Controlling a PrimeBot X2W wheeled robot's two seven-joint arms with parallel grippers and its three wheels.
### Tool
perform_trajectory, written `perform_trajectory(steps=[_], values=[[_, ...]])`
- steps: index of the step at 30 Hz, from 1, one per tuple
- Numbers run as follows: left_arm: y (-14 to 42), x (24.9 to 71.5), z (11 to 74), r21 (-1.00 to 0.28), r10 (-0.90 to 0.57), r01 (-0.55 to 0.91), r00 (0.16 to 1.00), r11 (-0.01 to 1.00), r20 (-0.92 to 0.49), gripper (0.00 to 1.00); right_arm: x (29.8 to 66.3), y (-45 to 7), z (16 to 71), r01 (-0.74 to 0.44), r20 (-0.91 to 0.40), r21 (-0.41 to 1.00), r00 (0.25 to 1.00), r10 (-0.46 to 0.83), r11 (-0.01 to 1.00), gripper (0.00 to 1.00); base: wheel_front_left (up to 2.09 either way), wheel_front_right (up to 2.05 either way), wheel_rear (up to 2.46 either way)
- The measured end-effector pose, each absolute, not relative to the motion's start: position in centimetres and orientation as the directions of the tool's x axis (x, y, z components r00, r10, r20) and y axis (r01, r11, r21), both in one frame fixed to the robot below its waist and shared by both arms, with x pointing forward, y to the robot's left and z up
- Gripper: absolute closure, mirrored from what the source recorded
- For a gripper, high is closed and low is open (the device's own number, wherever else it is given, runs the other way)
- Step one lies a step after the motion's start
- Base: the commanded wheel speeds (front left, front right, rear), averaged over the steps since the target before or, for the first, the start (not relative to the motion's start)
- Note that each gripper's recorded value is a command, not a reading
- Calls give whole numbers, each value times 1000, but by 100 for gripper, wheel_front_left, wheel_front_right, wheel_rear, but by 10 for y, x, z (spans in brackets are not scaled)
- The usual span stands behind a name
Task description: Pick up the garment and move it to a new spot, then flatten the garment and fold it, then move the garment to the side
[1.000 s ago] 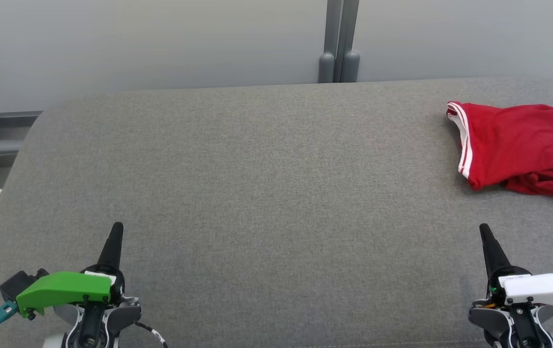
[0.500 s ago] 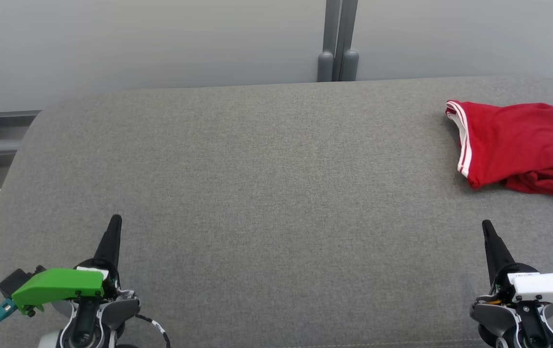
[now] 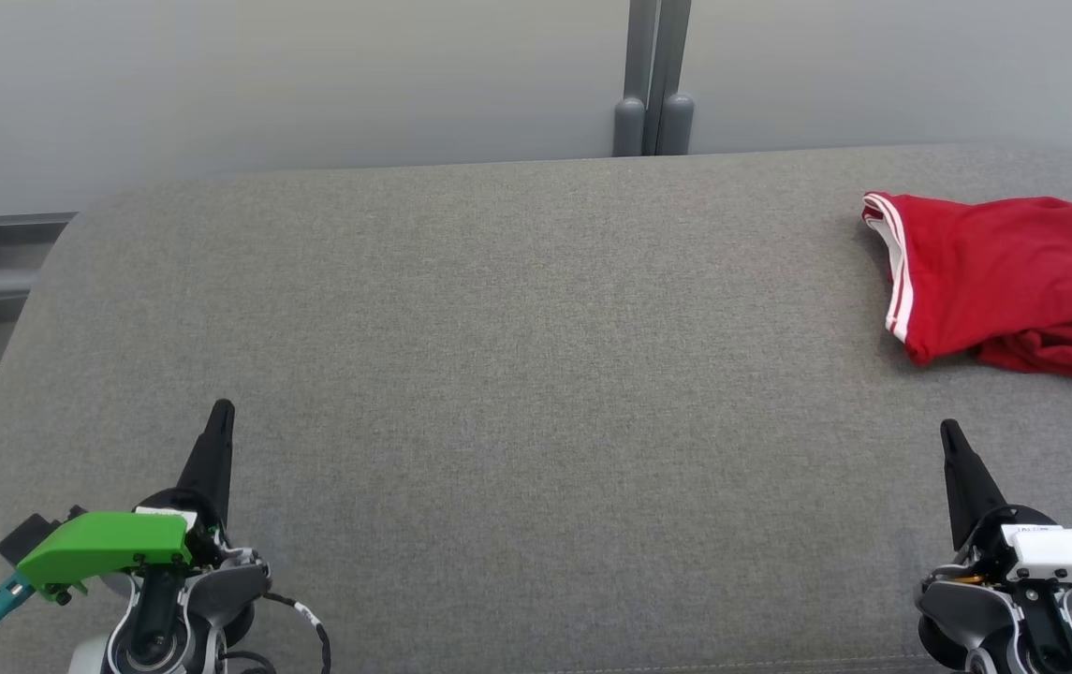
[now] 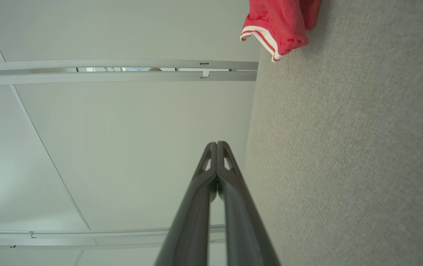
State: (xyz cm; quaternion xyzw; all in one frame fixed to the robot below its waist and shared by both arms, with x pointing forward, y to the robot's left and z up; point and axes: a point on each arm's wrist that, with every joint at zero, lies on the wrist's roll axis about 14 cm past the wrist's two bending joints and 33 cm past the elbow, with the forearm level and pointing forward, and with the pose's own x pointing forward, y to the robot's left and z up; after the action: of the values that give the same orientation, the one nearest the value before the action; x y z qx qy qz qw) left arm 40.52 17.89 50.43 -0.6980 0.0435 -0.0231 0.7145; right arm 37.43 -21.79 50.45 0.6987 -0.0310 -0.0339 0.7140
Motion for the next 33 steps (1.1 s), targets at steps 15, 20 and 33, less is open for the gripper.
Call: perform_trajectory(steps=[15,20,33], values=[[179,407,507,-1000,-93,-16,996,-6,-16,100,374,-219,506,-2,2,1000,996,-92,-4,100,0,0,0],[179,407,507,-1000,-93,-16,996,-6,-15,100,374,-219,506,-2,2,1000,996,-92,-4,100,0,0,0],[179,407,507,-1000,-93,-16,996,-6,-15,100,374,-219,506,-2,2,1000,996,-92,-4,100,0,0,0]])
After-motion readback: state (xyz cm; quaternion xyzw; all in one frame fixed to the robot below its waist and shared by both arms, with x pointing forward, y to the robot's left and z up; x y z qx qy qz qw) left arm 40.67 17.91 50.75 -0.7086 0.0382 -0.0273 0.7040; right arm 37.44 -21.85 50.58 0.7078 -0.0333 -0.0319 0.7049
